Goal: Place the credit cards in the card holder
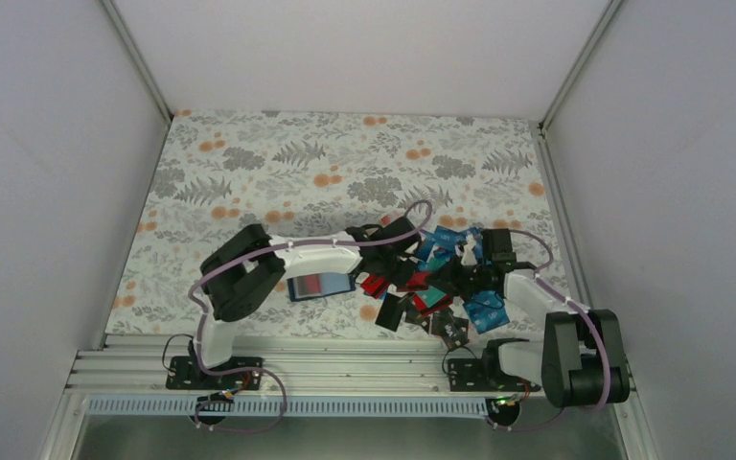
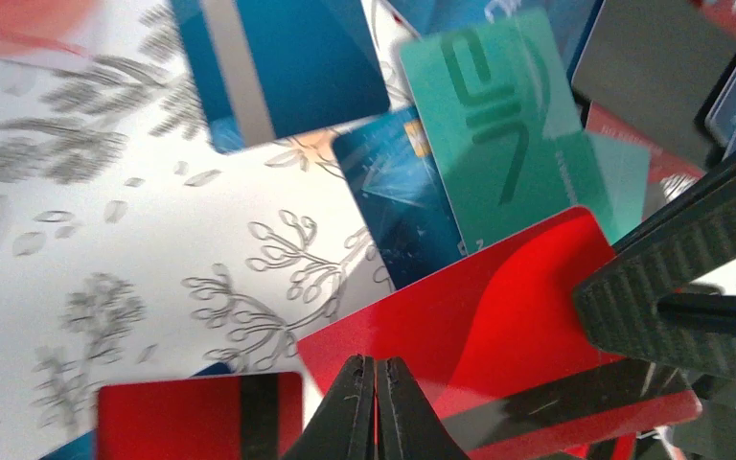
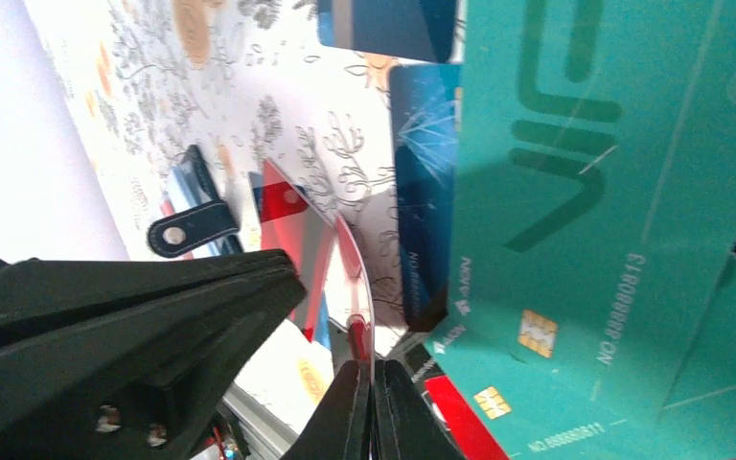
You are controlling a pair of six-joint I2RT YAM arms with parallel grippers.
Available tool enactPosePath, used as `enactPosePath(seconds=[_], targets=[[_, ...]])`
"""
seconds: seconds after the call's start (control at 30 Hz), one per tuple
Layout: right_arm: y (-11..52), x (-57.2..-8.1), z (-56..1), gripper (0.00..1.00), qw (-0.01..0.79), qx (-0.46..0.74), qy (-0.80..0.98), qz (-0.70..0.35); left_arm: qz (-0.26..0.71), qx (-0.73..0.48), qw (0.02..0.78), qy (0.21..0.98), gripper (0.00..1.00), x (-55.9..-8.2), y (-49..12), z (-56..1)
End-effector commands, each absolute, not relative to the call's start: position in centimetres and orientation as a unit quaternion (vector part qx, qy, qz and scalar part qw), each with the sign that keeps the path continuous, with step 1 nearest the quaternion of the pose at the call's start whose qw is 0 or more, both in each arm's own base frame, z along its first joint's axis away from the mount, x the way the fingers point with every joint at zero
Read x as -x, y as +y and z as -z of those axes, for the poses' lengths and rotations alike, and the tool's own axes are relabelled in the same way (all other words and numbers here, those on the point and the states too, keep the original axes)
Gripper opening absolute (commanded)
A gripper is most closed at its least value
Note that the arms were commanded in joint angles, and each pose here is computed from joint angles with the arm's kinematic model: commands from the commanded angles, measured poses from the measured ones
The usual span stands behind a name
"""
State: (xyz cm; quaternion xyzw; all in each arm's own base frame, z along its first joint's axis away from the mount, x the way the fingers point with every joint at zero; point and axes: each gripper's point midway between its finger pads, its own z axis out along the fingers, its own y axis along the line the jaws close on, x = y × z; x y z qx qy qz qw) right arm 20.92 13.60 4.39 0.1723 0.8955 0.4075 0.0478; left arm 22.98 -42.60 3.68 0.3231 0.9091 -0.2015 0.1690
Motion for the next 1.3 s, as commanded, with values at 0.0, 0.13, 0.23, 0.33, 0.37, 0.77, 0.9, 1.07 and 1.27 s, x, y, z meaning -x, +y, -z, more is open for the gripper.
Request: enactPosePath(seconds=[0.0, 0.13, 0.23, 0.33, 0.37, 0.77, 0.9, 1.07, 1.27], targets=[[14.1, -22.2, -6.7, 0.04, 0.081, -0.162, 0.882, -0.435, 0.212, -0.258, 0.204, 0.920, 0.04, -25.0, -41.1, -8.5], [14.1, -23.7, -9.4, 0.04, 0.121, -0.163, 0.871, -0.448, 0.225, -0.205, 0.238, 0.922, 0.15, -26.8, -39.6, -12.5], [14.1, -25.1, -12.1, 0.04, 0.158, -0.175, 0.852, -0.467, 0.245, -0.160, 0.267, 0.918, 0.34, -28.3, -38.2, -16.0], [13.9, -26.7, -15.4, 0.04, 0.200, -0.196, 0.826, -0.489, 0.273, -0.118, 0.294, 0.909, 0.46, -29.7, -36.9, -19.3], [13.9, -27.2, -16.6, 0.04, 0.216, -0.199, 0.817, -0.497, 0.286, -0.105, 0.303, 0.903, 0.47, -30.1, -36.7, -20.4], [12.9, -30.6, -26.4, 0.04, 0.314, -0.250, 0.707, -0.582, 0.466, -0.053, 0.377, 0.799, 0.65, -31.0, -36.2, -30.5], [13.2, -30.7, -28.3, 0.04, 0.307, -0.257, 0.668, -0.627, 0.505, -0.062, 0.403, 0.761, 0.65, -30.8, -36.3, -32.7], [13.3, -30.5, -31.0, 0.04, 0.318, -0.252, 0.623, -0.669, 0.553, -0.074, 0.420, 0.716, 0.65, -30.2, -36.7, -34.5], [14.2, -30.2, -33.5, 0.04, 0.329, -0.242, 0.592, -0.695, 0.595, -0.095, 0.431, 0.672, 0.63, -29.7, -37.6, -36.1]])
